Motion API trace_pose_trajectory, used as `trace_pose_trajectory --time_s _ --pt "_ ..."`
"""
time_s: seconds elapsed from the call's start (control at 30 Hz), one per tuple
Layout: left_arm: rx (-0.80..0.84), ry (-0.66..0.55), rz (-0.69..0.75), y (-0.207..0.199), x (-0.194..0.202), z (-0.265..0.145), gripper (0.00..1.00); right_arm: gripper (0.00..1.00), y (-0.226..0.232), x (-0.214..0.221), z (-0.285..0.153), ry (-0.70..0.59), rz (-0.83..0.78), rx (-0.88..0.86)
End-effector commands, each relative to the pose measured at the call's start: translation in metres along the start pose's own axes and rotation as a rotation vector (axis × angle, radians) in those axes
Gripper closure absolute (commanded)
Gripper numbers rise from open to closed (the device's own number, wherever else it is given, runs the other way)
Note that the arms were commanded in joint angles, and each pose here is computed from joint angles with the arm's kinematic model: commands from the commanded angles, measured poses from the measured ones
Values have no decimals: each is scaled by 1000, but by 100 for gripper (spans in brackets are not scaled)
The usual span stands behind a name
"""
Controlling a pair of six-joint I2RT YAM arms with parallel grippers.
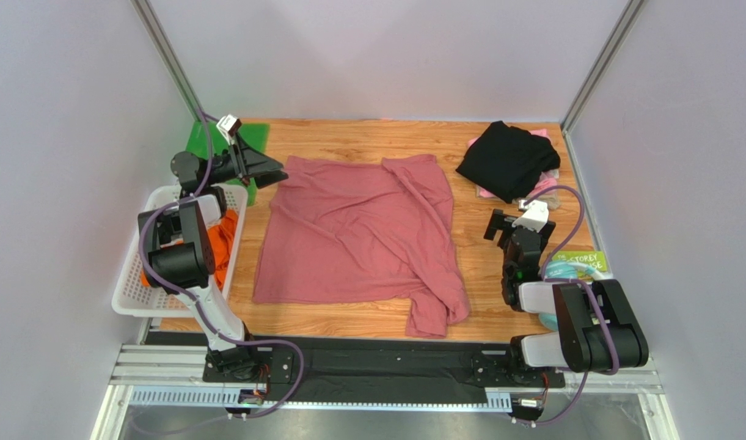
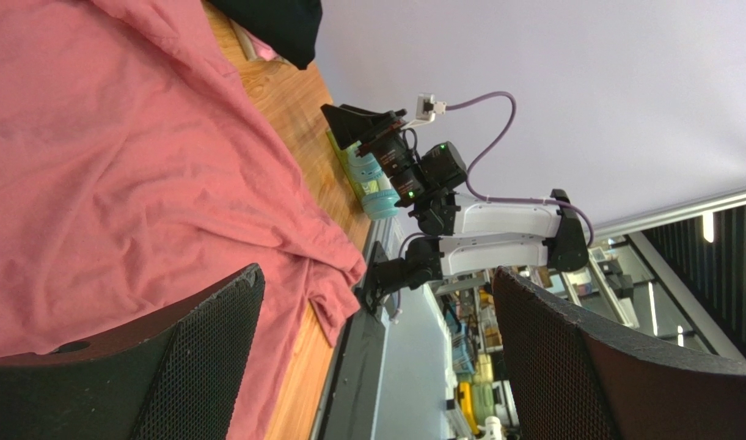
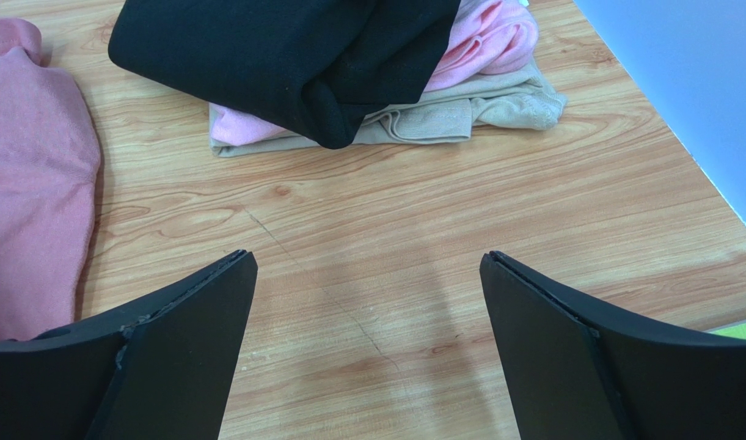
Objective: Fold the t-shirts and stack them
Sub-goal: Flatten out the tshirt
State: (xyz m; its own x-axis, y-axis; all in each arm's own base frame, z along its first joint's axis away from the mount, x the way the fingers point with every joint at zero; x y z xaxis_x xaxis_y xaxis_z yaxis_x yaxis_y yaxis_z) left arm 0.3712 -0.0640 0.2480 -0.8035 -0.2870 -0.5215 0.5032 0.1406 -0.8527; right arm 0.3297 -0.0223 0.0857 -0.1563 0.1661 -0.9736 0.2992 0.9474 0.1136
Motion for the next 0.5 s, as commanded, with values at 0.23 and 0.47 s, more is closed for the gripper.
trace_pose_trajectory --time_s 0.23,0.47 --pt "4 203 336 -34 26 -12 0 0 5 -25 5 -87 37 4" --pt "10 204 339 -41 22 -8 0 0 5 -25 5 -88 37 4"
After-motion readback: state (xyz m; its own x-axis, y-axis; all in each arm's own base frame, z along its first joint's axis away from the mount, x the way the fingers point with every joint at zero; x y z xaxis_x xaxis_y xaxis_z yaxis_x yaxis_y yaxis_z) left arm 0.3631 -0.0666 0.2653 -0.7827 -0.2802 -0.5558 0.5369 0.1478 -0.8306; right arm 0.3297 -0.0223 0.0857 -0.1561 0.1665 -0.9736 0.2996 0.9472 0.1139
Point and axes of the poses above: each gripper's point midway between its finger pads, its own z axis out along the fingers, its own y axis along the line the jaws close on, x = y × z, the point moved 2 cm from there along -z, back along the fingers, and after that the axes turned 6 degrees about z, right-handed, at the moved point
